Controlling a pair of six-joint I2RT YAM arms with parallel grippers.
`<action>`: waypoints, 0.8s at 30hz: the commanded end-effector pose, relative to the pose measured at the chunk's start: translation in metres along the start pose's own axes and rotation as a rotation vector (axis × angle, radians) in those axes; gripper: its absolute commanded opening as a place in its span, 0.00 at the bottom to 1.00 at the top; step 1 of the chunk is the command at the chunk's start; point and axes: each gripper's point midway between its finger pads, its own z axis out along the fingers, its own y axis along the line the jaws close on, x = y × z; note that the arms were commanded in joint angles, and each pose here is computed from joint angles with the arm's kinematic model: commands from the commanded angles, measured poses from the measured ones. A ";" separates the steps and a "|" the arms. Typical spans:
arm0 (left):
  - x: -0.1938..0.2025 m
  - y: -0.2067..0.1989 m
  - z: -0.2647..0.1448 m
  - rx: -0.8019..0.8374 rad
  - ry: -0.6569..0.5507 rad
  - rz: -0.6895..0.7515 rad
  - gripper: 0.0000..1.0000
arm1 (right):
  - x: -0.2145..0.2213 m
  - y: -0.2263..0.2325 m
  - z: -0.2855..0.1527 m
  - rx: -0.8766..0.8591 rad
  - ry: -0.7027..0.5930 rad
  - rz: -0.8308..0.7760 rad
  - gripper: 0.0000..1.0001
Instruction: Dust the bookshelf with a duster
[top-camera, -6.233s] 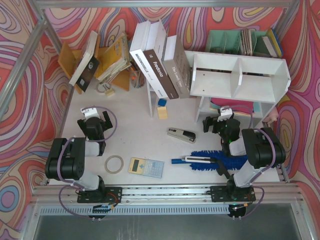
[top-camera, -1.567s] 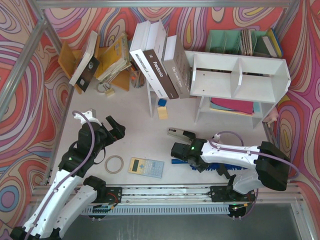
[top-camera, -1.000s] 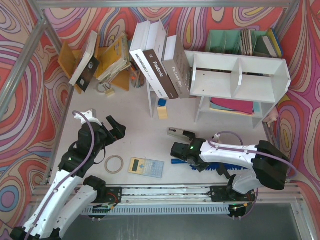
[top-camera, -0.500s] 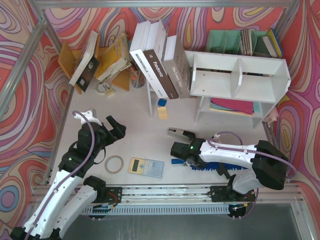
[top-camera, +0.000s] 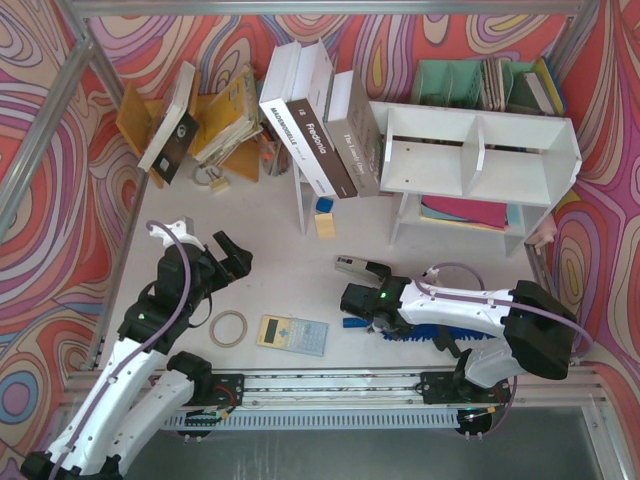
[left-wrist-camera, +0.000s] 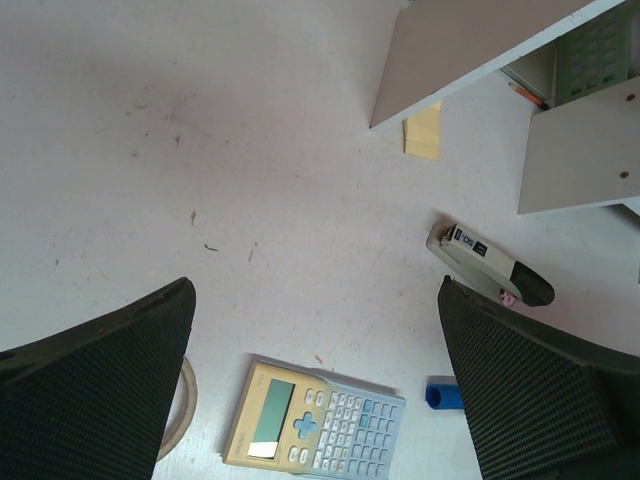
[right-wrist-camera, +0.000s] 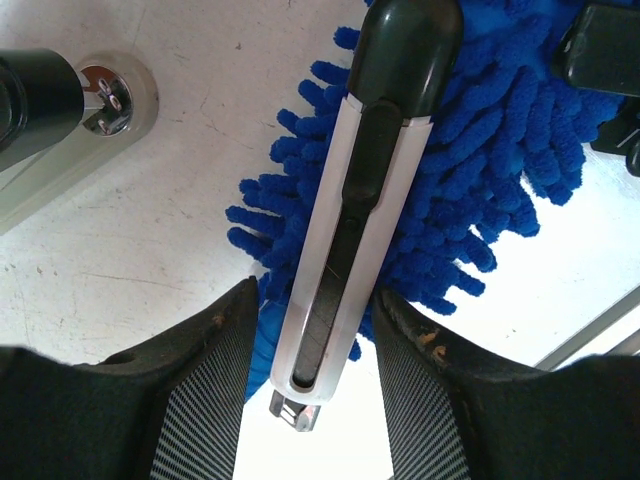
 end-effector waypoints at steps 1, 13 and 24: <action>0.003 0.001 0.004 0.001 0.002 0.000 0.98 | -0.005 0.006 0.006 -0.003 -0.041 0.129 0.50; 0.002 0.001 0.004 -0.004 -0.003 0.001 0.98 | -0.005 0.004 0.008 0.004 -0.045 0.133 0.38; 0.002 0.003 0.004 -0.012 -0.005 -0.001 0.98 | -0.022 0.022 -0.008 -0.061 -0.094 0.121 0.35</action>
